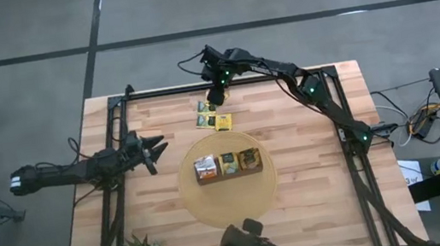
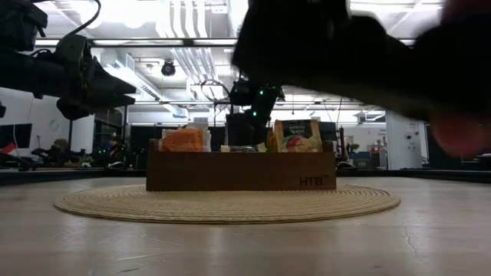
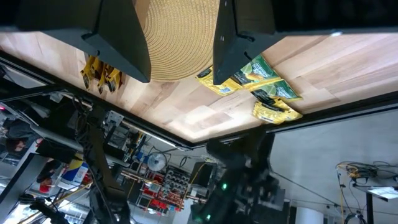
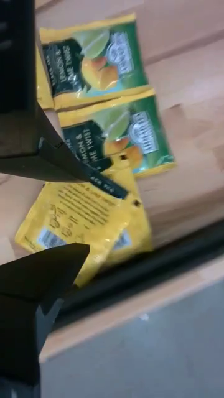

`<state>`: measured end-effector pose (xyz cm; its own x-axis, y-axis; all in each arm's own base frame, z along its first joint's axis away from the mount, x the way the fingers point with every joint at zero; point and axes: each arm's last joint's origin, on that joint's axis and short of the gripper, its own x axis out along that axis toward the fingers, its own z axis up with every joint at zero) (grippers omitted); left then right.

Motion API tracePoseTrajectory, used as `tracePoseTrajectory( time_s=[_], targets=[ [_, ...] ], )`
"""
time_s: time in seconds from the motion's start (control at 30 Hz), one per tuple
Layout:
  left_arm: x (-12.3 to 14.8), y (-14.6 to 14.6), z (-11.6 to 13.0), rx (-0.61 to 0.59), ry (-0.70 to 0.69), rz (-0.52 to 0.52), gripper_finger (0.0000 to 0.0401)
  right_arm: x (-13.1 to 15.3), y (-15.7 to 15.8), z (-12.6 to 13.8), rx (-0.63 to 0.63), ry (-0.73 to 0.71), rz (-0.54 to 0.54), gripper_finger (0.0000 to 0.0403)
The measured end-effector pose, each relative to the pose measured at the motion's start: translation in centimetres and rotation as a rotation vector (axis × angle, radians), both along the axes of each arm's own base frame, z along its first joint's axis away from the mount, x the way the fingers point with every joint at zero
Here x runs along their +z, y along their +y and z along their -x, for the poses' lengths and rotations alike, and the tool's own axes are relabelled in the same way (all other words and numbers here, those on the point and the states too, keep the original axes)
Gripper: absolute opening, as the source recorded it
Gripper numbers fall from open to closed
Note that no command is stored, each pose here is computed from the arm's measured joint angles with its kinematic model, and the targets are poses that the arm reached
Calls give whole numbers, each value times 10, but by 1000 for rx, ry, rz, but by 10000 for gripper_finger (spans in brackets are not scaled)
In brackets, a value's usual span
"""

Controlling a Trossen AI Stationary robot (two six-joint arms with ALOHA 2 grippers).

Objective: Pick & Place Tea
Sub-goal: Put the yellow tea bag into the wooden organizer

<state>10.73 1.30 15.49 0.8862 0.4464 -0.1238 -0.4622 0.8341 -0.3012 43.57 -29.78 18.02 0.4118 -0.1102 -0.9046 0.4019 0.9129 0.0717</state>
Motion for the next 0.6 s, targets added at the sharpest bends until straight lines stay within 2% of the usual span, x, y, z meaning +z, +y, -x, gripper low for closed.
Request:
tracePoseTrajectory(
  time_s=[0.17, 0.6],
  targets=[
    [0, 0, 0, 0, 0, 0, 167, -18, -3, 2, -19, 19, -82, 166],
    [0, 0, 0, 0, 0, 0, 167, -15, -16, 14, -42, 39, -79, 166]
  ],
)
